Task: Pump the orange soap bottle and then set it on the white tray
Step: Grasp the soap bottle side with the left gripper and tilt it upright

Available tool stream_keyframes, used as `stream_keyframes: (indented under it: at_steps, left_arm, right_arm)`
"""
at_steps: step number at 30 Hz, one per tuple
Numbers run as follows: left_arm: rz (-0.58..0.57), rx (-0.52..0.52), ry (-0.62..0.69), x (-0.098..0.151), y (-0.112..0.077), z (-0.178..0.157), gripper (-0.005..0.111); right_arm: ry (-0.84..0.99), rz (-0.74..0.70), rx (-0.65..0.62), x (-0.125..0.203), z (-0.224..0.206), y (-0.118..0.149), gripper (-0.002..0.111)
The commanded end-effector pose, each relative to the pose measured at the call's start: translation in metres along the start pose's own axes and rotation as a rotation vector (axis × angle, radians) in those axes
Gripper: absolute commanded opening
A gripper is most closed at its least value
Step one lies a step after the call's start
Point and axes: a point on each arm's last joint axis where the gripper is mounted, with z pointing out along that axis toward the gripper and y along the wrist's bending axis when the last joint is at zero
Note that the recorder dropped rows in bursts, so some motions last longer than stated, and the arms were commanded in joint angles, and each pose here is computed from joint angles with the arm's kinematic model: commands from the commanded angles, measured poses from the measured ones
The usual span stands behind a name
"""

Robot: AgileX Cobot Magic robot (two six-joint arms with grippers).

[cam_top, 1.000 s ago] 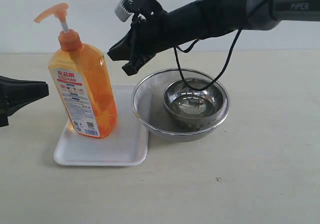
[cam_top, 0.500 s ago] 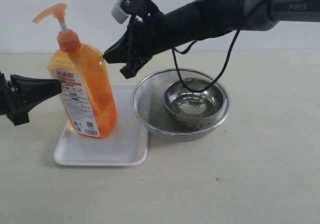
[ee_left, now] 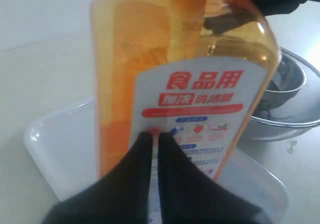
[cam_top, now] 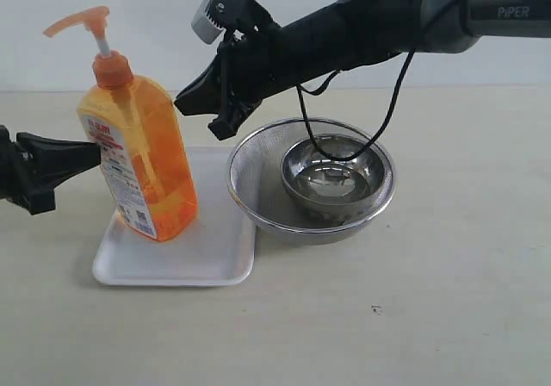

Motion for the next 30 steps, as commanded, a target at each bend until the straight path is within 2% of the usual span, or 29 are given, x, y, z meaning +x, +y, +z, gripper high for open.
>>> stream_keyframes:
  at_steps: [1, 8, 19, 30]
  left_arm:
    - [-0.041, -0.057, -0.017, -0.001, 0.006, 0.001, 0.005]
    - [-0.021, -0.072, -0.041, -0.007, 0.010, 0.002, 0.005]
    - [0.045, -0.003, -0.034, -0.025, 0.003, 0.024, 0.005]
    - [0.036, -0.029, -0.021, -0.024, 0.005, 0.025, 0.005]
  right_arm:
    - [0.008, -0.009, 0.023, 0.000, 0.000, -0.002, 0.000]
    - [0.012, -0.027, 0.037, 0.001, 0.000, -0.004, 0.000]
    - [0.012, -0.027, 0.037, 0.001, 0.000, -0.004, 0.000]
    - [0.000, -0.019, -0.015, 0.000, 0.000, 0.001, 0.000]
